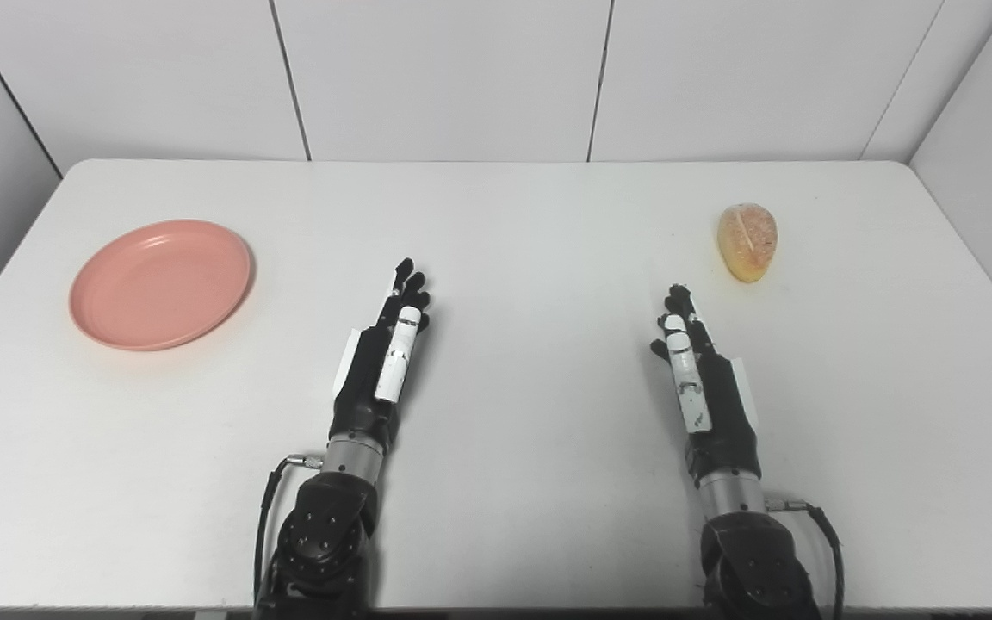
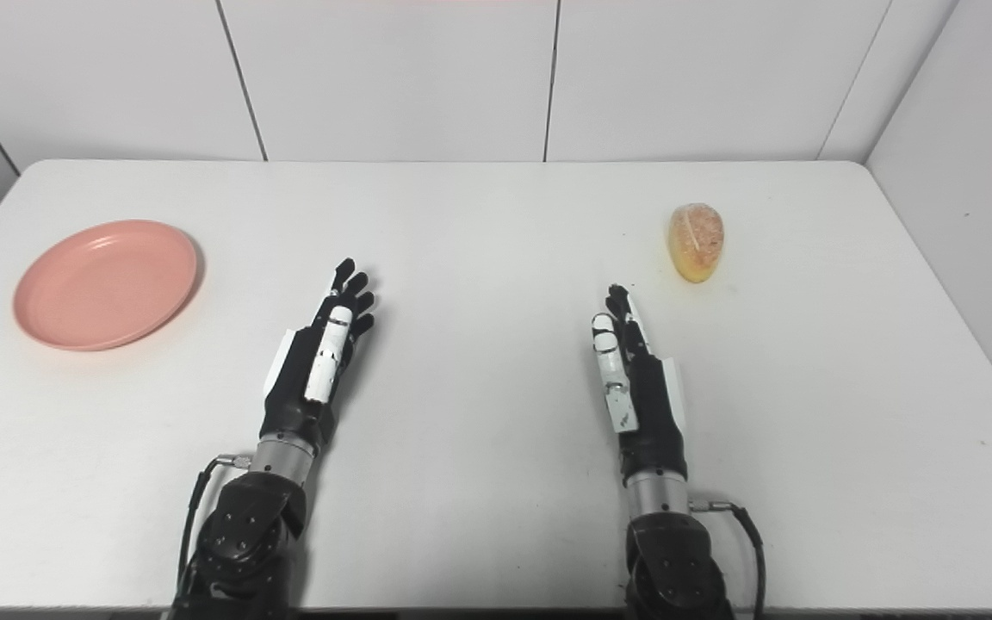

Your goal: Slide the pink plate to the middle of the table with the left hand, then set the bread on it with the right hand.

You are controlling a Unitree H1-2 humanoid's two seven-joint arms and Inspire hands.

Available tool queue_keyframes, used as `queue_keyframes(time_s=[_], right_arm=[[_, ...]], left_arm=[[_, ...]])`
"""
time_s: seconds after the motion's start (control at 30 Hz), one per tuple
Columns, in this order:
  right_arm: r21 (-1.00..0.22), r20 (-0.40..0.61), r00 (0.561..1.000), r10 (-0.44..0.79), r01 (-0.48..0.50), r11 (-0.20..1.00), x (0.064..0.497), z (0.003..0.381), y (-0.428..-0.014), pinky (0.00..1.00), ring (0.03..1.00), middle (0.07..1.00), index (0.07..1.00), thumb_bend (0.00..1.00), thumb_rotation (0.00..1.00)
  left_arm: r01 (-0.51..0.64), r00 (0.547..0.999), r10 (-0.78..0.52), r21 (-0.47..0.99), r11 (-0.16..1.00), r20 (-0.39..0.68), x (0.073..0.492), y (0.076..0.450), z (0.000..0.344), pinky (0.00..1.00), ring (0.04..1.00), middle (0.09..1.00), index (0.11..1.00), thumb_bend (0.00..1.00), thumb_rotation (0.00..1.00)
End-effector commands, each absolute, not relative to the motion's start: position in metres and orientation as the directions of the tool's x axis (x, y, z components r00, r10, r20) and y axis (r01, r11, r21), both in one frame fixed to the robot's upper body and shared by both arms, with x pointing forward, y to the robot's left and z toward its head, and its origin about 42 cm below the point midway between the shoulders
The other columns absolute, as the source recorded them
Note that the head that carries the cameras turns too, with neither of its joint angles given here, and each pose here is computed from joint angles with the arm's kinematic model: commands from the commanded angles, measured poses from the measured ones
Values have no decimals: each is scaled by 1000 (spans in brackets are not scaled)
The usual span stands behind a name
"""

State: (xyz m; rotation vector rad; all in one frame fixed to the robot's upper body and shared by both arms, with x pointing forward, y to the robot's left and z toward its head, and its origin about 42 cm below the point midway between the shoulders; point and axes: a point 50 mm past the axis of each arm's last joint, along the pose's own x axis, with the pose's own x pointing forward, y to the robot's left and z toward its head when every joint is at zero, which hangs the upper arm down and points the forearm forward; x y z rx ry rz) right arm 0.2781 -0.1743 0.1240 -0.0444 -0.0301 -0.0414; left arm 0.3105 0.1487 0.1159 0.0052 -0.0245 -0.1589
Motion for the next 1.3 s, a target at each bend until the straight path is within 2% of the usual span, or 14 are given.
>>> queue_keyframes(time_s=[0.0,0.93,1.27], right_arm=[[-22,100,994,-42,44,999,282,135,-170,906,938,951,942,236,1000],[-38,111,993,-39,43,998,282,132,-171,887,932,947,938,233,1000],[-17,103,994,-38,40,999,281,123,-187,923,947,954,946,237,1000]], left_arm=[[187,980,-187,7,982,70,317,143,128,937,959,979,986,324,1000],[189,979,-188,0,982,73,317,142,127,939,958,979,988,319,1000],[200,978,-200,4,980,56,317,125,113,952,964,985,992,295,1000]])
